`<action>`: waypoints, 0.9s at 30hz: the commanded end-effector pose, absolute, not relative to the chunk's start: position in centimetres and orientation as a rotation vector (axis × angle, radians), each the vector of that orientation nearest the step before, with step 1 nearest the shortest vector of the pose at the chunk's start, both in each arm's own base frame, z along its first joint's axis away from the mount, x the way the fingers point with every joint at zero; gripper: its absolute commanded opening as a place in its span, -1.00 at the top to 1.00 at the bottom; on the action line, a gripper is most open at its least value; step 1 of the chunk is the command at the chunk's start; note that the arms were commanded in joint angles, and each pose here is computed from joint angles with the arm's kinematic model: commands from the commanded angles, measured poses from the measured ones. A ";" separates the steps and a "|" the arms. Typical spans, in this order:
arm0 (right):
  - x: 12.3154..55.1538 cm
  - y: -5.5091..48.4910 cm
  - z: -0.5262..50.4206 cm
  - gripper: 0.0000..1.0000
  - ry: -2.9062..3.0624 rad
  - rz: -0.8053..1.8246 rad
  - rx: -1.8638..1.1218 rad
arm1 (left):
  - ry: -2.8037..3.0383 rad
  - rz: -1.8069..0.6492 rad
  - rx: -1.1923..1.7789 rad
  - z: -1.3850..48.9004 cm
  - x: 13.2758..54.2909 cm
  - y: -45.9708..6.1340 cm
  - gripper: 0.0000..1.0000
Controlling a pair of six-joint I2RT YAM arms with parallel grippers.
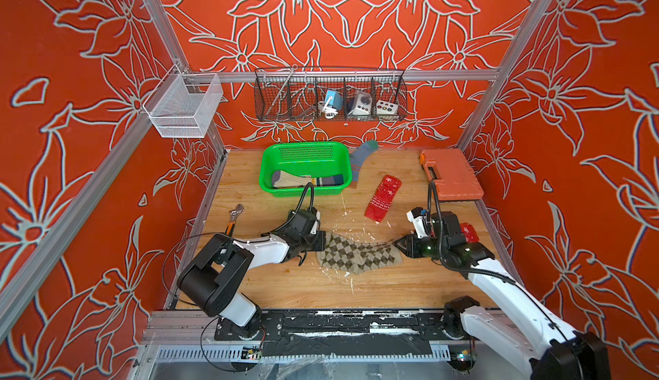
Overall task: Place the socks together as a pair
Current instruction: Adjust the sock at the center of the board.
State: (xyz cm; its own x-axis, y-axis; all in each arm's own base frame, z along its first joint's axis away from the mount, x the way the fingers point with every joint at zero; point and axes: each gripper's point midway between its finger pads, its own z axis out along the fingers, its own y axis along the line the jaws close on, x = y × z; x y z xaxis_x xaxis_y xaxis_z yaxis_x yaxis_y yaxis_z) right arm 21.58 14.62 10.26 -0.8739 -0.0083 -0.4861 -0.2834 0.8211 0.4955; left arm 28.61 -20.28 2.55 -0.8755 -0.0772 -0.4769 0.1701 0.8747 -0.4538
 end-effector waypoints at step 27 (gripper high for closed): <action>23.2 11.8 2.8 0.08 2.776 0.596 0.044 | 2.562 -0.571 0.109 3.0 30.3 -20.3 0.25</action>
